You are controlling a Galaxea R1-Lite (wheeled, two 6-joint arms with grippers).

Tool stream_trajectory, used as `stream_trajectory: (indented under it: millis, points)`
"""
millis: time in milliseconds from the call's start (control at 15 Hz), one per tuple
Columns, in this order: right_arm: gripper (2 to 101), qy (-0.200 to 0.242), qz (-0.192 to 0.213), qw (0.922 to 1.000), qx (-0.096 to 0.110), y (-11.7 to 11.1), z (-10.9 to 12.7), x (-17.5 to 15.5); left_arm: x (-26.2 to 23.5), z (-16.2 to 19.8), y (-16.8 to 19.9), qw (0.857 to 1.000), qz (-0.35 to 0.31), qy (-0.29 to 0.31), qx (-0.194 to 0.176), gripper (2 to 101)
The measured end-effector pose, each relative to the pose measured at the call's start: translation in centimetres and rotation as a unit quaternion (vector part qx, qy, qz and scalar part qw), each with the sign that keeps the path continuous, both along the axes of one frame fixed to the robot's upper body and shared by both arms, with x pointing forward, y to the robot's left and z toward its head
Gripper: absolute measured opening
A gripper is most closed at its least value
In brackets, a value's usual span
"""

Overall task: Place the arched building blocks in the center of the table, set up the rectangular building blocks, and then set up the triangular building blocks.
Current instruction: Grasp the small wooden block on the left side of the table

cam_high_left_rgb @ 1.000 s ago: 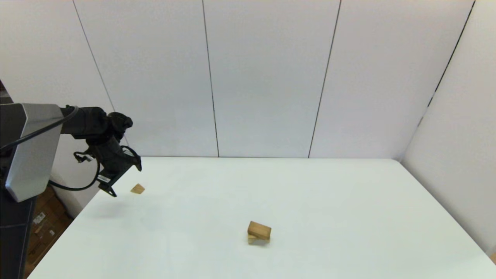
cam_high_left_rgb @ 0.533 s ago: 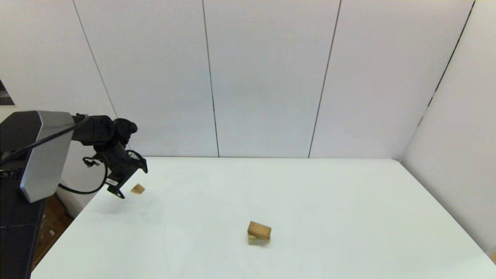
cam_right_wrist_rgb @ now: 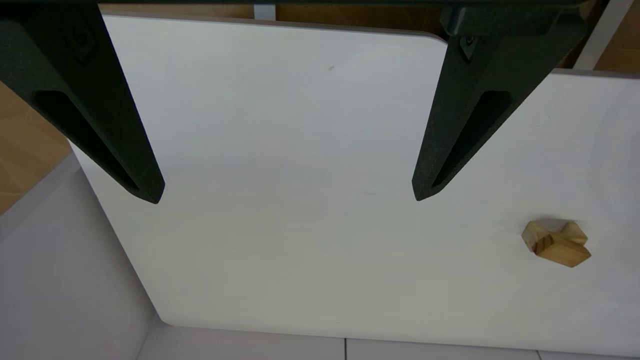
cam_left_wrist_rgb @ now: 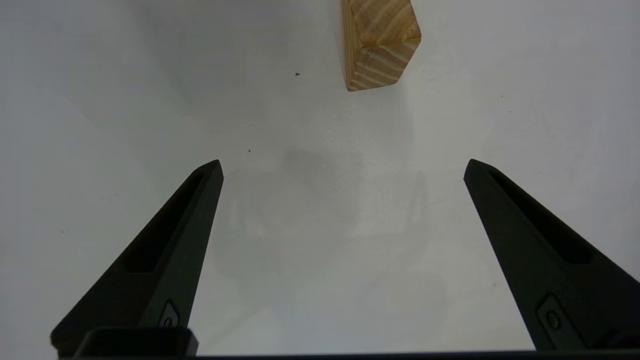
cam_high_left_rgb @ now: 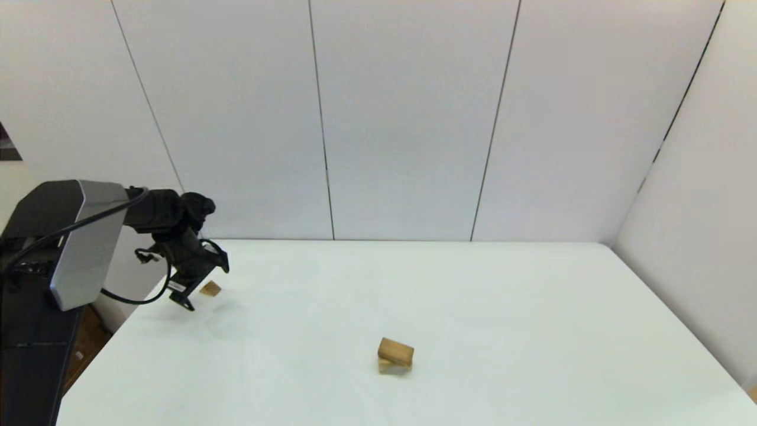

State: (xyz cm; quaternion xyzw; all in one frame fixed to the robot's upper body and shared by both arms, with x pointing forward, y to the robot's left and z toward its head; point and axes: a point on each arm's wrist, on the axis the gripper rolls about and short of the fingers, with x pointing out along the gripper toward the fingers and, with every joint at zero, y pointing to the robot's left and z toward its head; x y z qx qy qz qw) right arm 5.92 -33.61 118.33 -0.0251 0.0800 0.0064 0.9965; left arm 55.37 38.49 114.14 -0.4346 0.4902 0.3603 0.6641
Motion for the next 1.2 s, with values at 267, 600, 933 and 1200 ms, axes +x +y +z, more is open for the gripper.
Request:
stream_trajectory:
  millis: [267, 600, 933, 1200]
  points:
    - [97.9, 0.000, 0.000, 1.0000, 0.000, 0.0, 0.0, 0.0, -0.2, -0.4, 1.4, 1.000, 0.017, 0.006, 0.008, 97.8]
    - [98.0, 0.000, 0.000, 1.0000, 0.000, 0.0, 0.0, 0.0, 0.5, -0.9, 2.1, 0.999, 0.025, -0.019, 0.038, 97.8]
    - [98.0, 0.000, 0.000, 1.0000, 0.000, 0.0, 0.0, 0.0, 0.9, -1.4, 1.9, 0.999, 0.007, -0.029, 0.045, 97.8]
    - [98.0, 0.000, 0.000, 1.0000, 0.000, 0.0, 0.0, 0.0, 1.3, -2.5, 1.6, 0.995, -0.011, -0.021, 0.093, 97.8]
